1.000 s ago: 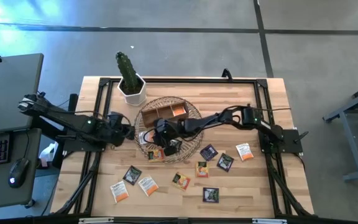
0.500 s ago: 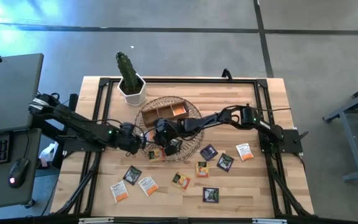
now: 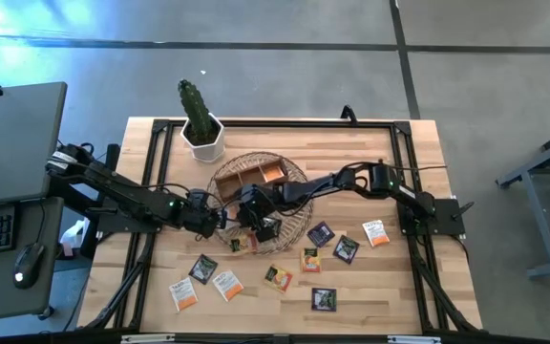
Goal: Pick & Place Tea
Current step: Put the white tea bag into the right section of the wooden organizer
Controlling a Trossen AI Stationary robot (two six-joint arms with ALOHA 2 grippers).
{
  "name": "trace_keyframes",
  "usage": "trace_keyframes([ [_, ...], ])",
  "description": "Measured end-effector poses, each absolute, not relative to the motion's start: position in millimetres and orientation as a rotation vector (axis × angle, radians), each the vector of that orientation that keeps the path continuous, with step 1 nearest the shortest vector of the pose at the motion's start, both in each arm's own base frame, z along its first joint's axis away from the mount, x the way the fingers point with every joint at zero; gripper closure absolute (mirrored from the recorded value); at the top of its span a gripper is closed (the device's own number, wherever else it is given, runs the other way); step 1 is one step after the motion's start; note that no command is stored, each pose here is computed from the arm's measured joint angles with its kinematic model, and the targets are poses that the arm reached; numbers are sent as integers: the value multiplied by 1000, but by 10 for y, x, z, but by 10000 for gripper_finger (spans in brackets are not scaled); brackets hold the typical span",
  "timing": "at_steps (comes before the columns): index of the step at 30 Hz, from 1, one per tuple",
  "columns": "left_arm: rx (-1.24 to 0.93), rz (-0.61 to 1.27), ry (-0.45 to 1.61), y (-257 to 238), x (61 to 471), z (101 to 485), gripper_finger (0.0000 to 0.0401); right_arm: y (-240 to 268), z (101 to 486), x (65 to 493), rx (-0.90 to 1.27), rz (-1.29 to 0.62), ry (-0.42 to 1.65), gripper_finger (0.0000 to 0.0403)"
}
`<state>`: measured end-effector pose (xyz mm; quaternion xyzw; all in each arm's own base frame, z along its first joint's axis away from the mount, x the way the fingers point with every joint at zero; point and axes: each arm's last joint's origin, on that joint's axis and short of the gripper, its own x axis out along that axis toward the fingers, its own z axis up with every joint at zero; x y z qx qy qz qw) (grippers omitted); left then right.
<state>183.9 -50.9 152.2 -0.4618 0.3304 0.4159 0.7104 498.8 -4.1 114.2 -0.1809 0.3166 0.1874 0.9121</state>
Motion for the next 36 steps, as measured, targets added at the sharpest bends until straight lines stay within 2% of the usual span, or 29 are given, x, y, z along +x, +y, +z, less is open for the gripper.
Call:
trace_keyframes([
  [11,-1084,911,821,-564,1912,1403,258,-44,1145,4993,-386,358,655,274],
  [17,-1062,887,802,-582,1979,1355,262,-49,1145,4993,-387,353,656,274],
  [21,-1038,874,787,-581,1991,1357,295,-47,1145,4993,-388,354,656,274],
  [28,-999,879,816,-572,1968,1346,390,-47,1147,4995,-390,354,653,274],
  [36,-970,792,804,-560,1929,1557,397,-49,1252,4979,-417,310,662,274],
])
